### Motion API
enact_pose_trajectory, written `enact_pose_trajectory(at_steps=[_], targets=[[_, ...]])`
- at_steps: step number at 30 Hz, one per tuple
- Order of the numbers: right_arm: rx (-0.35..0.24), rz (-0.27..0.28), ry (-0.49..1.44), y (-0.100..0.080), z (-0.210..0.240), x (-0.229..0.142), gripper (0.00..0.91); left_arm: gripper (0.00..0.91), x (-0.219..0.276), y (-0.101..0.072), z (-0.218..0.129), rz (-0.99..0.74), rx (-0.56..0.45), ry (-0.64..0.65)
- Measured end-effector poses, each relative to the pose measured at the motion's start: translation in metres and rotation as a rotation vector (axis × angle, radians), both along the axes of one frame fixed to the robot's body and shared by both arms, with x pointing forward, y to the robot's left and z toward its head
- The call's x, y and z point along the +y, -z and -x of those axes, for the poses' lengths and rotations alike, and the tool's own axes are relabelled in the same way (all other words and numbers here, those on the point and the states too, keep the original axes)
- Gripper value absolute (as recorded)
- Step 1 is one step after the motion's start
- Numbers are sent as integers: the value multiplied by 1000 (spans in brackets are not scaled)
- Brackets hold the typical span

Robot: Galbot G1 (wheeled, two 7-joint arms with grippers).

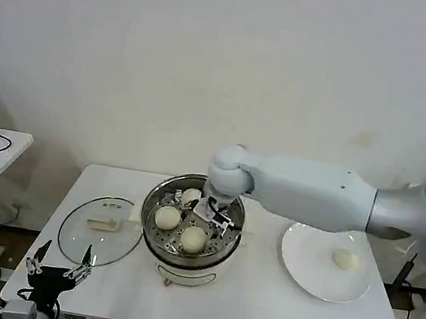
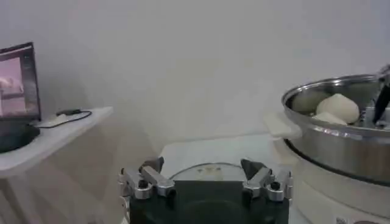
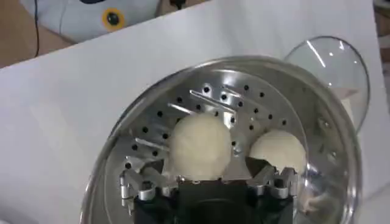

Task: Take steamed baozi put them in steamer then cover it.

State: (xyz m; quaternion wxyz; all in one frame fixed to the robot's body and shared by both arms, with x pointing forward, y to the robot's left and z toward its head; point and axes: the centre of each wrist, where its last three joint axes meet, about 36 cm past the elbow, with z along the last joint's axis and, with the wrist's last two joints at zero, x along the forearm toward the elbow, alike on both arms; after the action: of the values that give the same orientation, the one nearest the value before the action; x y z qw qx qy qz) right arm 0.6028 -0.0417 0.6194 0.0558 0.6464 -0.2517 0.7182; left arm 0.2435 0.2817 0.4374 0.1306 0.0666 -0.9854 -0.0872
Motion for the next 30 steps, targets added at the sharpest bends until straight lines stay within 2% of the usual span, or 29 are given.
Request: enact_pose_trajectory(at_steps=[5, 10, 17, 23, 30], targets=[[-21, -56, 87, -25, -14, -21, 907, 907, 0, 0, -2, -2, -1, 11], [-40, -124, 242, -49, -30, -63, 907, 907, 0, -2, -5, -5, -5, 28], [-79, -176, 496, -57, -33, -152, 907, 907, -1, -8, -12, -9, -20, 59], [-102, -184, 685, -35, -11, -239, 907, 907, -4, -7, -17, -10, -24, 88], [-124, -146, 860, 1, 18, -328, 907, 907, -10, -6, -18, -11, -25, 113]])
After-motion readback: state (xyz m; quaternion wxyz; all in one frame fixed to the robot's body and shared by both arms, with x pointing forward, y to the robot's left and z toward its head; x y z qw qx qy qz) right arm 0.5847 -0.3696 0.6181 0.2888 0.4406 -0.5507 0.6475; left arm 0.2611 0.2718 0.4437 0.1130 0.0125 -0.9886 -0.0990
